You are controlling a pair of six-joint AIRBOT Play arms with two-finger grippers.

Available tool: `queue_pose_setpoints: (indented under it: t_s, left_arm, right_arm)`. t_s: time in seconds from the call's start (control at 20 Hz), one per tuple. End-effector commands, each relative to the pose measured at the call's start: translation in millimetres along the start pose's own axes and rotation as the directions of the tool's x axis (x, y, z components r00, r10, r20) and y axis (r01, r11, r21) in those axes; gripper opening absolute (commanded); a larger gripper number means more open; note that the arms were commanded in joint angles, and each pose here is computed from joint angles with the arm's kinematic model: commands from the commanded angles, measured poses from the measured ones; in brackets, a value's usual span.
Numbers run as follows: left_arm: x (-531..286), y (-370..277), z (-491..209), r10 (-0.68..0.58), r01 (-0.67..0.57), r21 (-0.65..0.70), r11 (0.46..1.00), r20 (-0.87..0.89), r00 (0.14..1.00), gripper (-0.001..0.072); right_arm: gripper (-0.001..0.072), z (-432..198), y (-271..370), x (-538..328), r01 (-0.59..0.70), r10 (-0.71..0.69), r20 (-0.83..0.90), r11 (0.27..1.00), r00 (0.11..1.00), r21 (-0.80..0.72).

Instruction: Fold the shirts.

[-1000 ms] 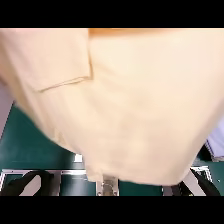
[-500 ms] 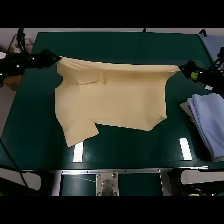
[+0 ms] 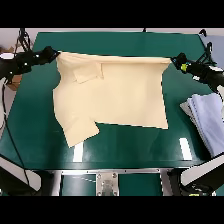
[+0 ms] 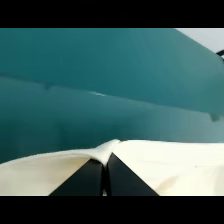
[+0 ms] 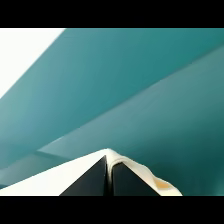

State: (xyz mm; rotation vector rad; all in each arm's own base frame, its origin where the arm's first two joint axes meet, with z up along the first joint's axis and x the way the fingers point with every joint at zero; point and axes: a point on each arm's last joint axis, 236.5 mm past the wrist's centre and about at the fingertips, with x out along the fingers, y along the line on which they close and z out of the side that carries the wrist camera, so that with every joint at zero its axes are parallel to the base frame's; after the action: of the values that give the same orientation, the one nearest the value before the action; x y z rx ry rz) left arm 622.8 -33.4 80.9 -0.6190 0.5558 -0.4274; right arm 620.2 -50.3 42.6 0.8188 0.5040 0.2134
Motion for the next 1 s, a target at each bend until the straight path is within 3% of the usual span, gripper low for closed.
queue_pose_setpoints:
  t_s: [0.0, 0.1, 0.3, 0.5, 0.95]
  left_arm:
    - [2, 11, 1, 0.042, -0.042, 0.048, 0.998, -0.004, 0.999, 0.0028]
    - [5, 18, -18, 0.054, -0.047, 0.082, 0.996, -0.077, 0.996, 0.0028]
    - [-7, 54, -68, 0.198, -0.155, 0.166, 0.974, -0.279, 0.94, 0.0028]
    - [-23, 60, -105, 0.222, -0.136, 0.22, 0.966, -0.437, 0.871, 0.0028]
    - [-31, 73, -147, 0.219, -0.16, 0.154, 0.975, -0.546, 0.808, 0.0028]
  right_arm:
    - [0.0013, -13, 11, 7, -0.032, 0.031, -0.051, 0.999, 0.998, -0.027]
    - [0.0011, -34, 6, 7, -0.014, 0.012, -0.128, 1.0, 0.992, -0.014]
    - [0.001, -85, -31, -5, 0.118, -0.126, -0.312, 0.992, 0.942, -0.044]
    - [0.001, -119, -52, -15, 0.168, -0.168, -0.387, 0.985, 0.907, -0.034]
    - [0.0012, -155, -59, -25, 0.187, -0.159, -0.48, 0.982, 0.863, 0.011]
